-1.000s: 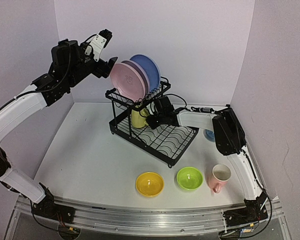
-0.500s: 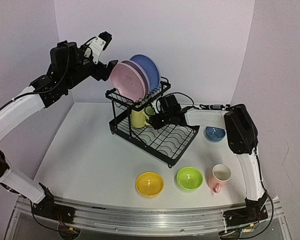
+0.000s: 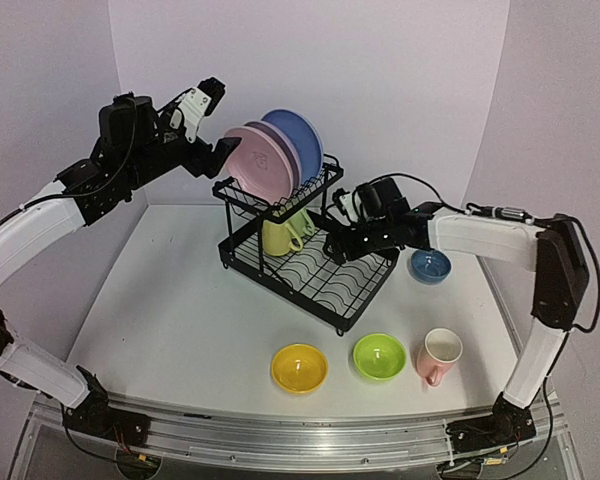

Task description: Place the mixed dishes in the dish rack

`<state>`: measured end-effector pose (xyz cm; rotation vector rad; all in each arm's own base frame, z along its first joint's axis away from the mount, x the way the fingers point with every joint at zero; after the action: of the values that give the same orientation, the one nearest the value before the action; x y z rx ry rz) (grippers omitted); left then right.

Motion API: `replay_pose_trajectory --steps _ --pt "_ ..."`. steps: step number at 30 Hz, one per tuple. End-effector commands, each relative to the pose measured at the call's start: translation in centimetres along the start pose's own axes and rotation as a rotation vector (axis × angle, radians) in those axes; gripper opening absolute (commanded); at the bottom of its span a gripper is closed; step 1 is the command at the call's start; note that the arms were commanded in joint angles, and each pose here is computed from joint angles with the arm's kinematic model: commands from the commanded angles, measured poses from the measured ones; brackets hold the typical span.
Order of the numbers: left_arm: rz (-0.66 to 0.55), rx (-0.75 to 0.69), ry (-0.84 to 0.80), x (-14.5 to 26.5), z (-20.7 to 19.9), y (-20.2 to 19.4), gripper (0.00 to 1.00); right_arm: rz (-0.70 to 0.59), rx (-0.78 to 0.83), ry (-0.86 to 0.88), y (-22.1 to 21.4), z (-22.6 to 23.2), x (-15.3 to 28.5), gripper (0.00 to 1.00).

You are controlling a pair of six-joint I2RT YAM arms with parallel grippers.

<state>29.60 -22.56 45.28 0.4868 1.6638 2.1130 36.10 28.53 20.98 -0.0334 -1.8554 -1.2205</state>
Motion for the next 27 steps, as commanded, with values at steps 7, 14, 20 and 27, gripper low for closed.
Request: replay_pose_trajectory --steps 7,14,20,27 --pt "-0.072 0.058 -0.109 1.6 -0.6 1.4 0.89 0.289 -0.366 -0.161 -3.9 -1.5 11.4 0.85" --pt "-0.084 0.101 -0.197 2.3 -1.5 1.0 0.88 0.755 -0.675 -0.35 -10.1 -1.3 22.5 0.83" --pt "-0.089 0.128 -0.257 2.8 -2.1 0.9 0.88 0.96 -0.789 -0.402 -15.4 -0.2 24.2 0.82" --pt "-0.094 0.138 -0.281 3.7 -2.1 1.2 0.88 0.996 -0.986 -0.366 -20.2 -1.0 21.9 0.66"
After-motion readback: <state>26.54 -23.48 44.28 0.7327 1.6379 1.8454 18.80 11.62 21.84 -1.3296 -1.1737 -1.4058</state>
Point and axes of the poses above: each gripper's point midway between its finger pads, its own x axis back along the fingers, its own z axis along the line the jaws close on, y = z × x, the point moved 7 cm from there along x, back along the fingers, and after that the axes turned 12 degrees about x, right-handed, at the moved point
